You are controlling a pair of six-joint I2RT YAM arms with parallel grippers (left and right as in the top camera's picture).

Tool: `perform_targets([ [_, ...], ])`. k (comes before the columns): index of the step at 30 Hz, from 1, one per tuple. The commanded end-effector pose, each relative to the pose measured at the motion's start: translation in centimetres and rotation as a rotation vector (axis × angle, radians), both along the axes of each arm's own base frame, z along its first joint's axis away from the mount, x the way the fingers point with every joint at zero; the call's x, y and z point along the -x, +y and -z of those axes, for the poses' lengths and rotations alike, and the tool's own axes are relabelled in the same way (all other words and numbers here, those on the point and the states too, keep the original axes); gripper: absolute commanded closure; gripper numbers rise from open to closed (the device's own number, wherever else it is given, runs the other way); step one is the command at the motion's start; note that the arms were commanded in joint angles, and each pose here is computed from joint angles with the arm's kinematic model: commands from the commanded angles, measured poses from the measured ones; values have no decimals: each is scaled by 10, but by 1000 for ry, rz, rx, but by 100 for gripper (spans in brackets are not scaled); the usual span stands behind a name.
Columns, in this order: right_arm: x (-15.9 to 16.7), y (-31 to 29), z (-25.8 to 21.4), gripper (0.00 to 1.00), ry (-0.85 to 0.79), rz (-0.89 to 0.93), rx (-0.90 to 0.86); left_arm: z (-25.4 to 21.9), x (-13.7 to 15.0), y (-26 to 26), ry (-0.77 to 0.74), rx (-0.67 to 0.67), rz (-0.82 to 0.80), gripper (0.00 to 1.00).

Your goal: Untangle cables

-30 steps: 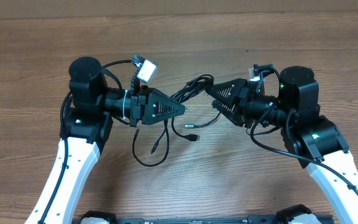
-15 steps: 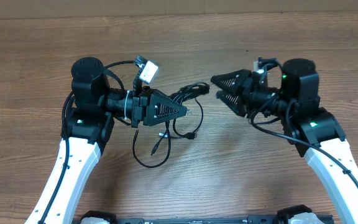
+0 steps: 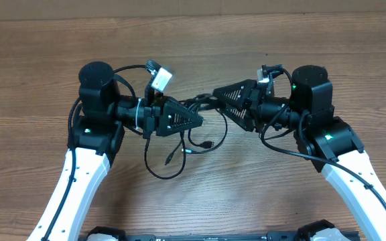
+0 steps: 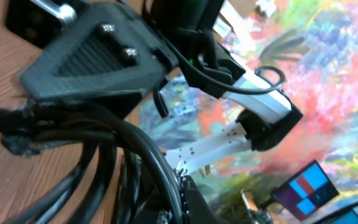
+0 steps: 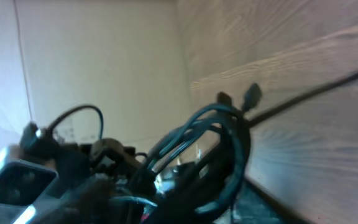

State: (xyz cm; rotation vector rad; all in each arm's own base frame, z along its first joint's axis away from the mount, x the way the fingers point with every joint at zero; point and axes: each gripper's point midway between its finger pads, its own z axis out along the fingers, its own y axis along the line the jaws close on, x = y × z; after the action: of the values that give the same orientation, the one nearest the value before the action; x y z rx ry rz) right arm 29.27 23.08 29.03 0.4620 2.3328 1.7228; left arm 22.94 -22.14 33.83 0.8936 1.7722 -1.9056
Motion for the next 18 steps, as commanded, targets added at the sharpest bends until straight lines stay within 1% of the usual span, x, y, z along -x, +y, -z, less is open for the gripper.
perform_targets([
  [1, 1, 2, -7, 64, -1, -1, -20, -10, 16, -6, -113, 28, 54, 96],
  [2, 1, 2, -7, 76, 0, 0, -21, -10, 18, -8, -123, 31, 65, 96],
  [3, 1, 2, -7, 83, 0, -1, -20, -10, 20, -10, -133, 33, 73, 96],
  [5, 1, 2, -7, 96, -3, -3, -19, -10, 23, -13, -147, 38, 84, 96],
  [8, 1, 1, -7, 96, -55, -18, 1, -10, 24, -13, -150, 39, 88, 96],
  [9, 0, 1, -7, 96, -92, -27, 17, -10, 24, -13, -150, 38, 88, 91],
  [10, -1, 0, -7, 96, -146, -38, 40, -10, 24, -13, -150, 39, 88, 83],
  [11, -1, -1, -7, 96, -191, -50, 58, -10, 24, -13, -149, 38, 88, 79],
  [13, -2, -2, -6, 96, -266, -74, 88, -9, 24, -13, -148, 38, 88, 83],
  [16, 0, -4, -3, 96, -356, -116, 133, -9, 23, -13, -148, 38, 87, 94],
  [18, 2, -6, 2, 96, -385, -137, 160, -9, 23, -12, -148, 38, 83, 96],
])
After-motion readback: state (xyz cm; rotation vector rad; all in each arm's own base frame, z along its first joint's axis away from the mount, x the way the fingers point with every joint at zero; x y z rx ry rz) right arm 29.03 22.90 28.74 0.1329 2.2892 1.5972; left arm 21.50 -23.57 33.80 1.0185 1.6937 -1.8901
